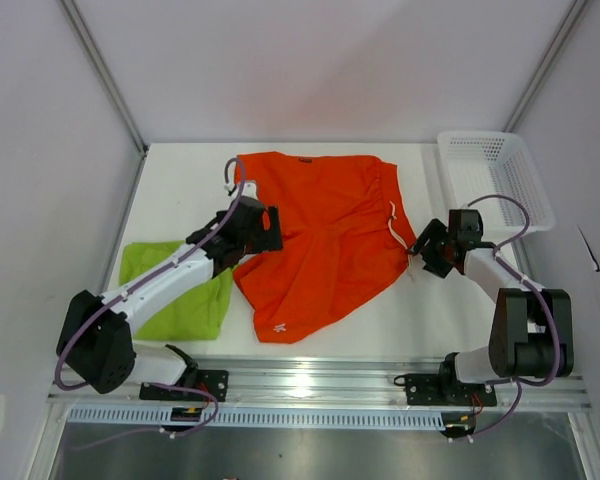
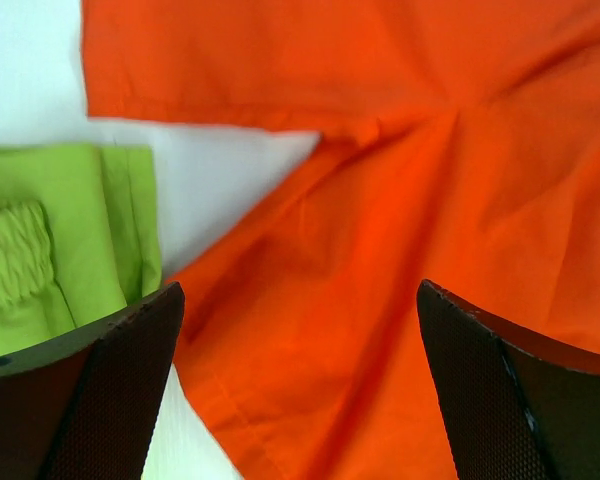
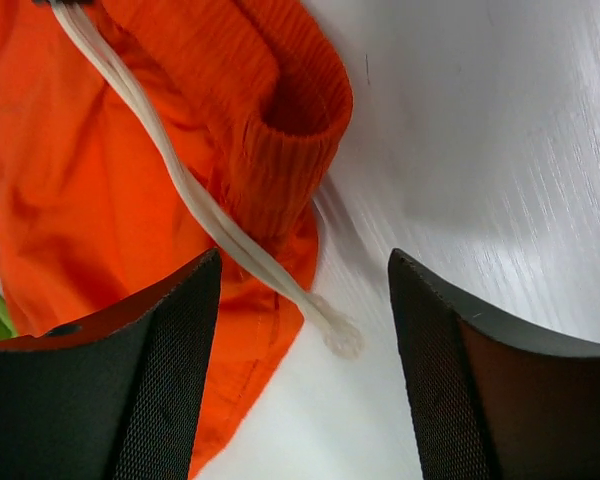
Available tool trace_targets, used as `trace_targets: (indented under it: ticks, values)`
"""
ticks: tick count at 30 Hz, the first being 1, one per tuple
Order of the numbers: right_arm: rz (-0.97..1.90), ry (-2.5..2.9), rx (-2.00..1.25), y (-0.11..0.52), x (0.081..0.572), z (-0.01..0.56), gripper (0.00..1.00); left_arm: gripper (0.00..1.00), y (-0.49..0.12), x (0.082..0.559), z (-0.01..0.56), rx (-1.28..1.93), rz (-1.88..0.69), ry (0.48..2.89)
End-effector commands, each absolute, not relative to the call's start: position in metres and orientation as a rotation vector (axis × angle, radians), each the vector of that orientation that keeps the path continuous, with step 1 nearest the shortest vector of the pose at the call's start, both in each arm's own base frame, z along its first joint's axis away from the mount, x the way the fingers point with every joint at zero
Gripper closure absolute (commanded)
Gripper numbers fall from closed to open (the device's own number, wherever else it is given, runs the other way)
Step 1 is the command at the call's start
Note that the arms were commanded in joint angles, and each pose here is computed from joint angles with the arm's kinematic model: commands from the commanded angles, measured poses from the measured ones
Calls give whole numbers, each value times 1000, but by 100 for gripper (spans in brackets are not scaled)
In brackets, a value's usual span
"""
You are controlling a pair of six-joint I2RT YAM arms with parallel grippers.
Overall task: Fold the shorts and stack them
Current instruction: Flatten the shorts out
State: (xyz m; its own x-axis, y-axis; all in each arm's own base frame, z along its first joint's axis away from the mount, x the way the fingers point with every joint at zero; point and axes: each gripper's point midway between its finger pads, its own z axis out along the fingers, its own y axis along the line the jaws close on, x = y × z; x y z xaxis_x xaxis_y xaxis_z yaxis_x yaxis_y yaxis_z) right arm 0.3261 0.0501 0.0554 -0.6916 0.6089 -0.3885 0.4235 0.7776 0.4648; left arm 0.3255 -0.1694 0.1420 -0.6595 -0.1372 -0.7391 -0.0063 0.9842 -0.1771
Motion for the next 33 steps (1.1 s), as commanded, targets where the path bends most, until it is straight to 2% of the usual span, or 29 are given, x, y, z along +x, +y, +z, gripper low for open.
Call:
trace_targets:
  ticks: [1,5,8,9,11,18,23,26,28,29,31,33]
  values:
    - [565,2238,821,51,364,79,31,1,-178,307,152,-87,-251,2250]
    - [532,2182,879,41,371,74,32,1,-177,286,150,-49,-272,2241]
    - [537,2150,889,38,383,74,45,1,-180,270,148,5,-321,2235]
    - [546,2151,885,39,385,73,54,1,-182,259,147,42,-352,2235]
    - [557,2172,889,41,386,66,58,1,-183,249,148,67,-364,2238]
    - [588,2220,879,51,376,50,57,1,-175,209,133,103,-360,2314]
    - [559,2260,873,54,371,44,42,1,-160,198,106,34,-303,2378]
    - [538,2249,867,52,371,45,41,1,-157,195,99,-2,-323,2370]
    - [535,2252,868,52,374,44,50,1,-161,198,102,-27,-365,2350]
    - [526,2259,872,51,374,42,68,1,-162,198,103,-32,-375,2345]
    - [524,2271,847,58,376,42,96,1,-162,201,101,-46,-378,2347]
    - [517,2274,867,54,375,41,100,1,-159,203,97,-66,-366,2360]
